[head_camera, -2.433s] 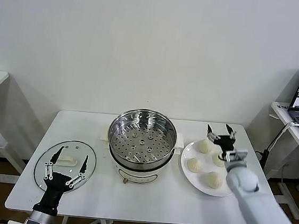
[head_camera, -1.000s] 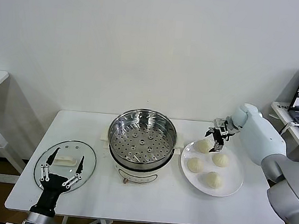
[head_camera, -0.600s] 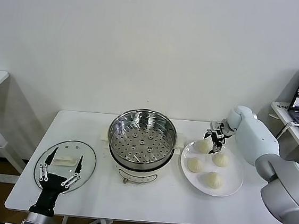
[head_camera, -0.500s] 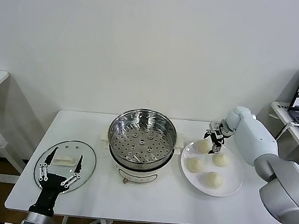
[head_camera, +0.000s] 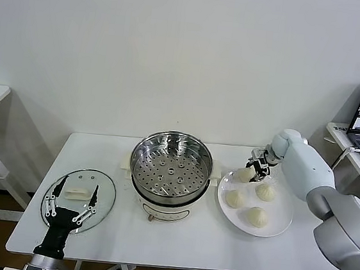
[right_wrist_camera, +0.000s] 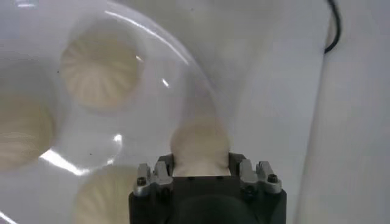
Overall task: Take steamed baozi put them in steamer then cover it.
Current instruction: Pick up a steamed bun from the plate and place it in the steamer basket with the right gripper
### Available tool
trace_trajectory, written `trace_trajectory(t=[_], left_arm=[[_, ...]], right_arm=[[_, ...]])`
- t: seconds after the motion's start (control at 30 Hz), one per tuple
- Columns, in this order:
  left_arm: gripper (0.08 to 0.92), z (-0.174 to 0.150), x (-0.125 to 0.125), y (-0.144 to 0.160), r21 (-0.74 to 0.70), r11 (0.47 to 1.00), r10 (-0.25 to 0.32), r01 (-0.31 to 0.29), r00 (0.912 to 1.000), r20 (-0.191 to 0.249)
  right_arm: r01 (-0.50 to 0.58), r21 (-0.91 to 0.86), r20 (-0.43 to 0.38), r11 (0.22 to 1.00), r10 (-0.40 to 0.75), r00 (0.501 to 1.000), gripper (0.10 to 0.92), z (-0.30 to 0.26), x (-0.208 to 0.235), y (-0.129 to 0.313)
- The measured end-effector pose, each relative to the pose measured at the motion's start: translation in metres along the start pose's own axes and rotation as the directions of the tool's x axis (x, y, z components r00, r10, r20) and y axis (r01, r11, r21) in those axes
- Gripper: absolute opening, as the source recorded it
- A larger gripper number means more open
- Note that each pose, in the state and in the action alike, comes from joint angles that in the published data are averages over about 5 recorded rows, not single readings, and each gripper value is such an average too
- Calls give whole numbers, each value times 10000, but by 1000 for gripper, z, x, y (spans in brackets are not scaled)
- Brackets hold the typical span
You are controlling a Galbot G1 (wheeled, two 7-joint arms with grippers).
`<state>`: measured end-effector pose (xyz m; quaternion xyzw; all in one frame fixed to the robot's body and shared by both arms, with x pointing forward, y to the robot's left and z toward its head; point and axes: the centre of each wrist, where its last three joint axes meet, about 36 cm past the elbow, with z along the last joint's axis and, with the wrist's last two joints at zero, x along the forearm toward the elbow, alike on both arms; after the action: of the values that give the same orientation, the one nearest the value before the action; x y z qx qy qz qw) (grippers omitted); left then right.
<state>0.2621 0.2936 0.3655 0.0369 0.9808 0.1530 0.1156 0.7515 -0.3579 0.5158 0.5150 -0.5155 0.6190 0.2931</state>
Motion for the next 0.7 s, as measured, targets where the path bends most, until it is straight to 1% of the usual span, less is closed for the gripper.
trace_trajectory(t=[0.17,0.33,0.43,0.53,0.7], left_arm=[[823,-4,-2,-1,20,10000,16,-16,10000,71],[823,-7,-3,-3,80,10000,34,-35,9999,127],[823,-9,-3,-4,94,10000,29,-30,9999,162],[823,-11,-3,-3,94,10000,19,-21,9998,197],[823,-14,-2,-3,93,10000,-11,9,9997,242]], right_arm=[[-384,1442,460,9888,321,9984,628,-21,53,-31],[-724,3371,1000,9387,408,9941,636,-67,105,-64],[-879,4584,1207,8844,360,9920,636,-101,132,-81],[-905,5712,1306,8158,185,9913,636,-137,149,-93],[-784,7136,1331,6961,-248,9908,636,-193,154,-104]])
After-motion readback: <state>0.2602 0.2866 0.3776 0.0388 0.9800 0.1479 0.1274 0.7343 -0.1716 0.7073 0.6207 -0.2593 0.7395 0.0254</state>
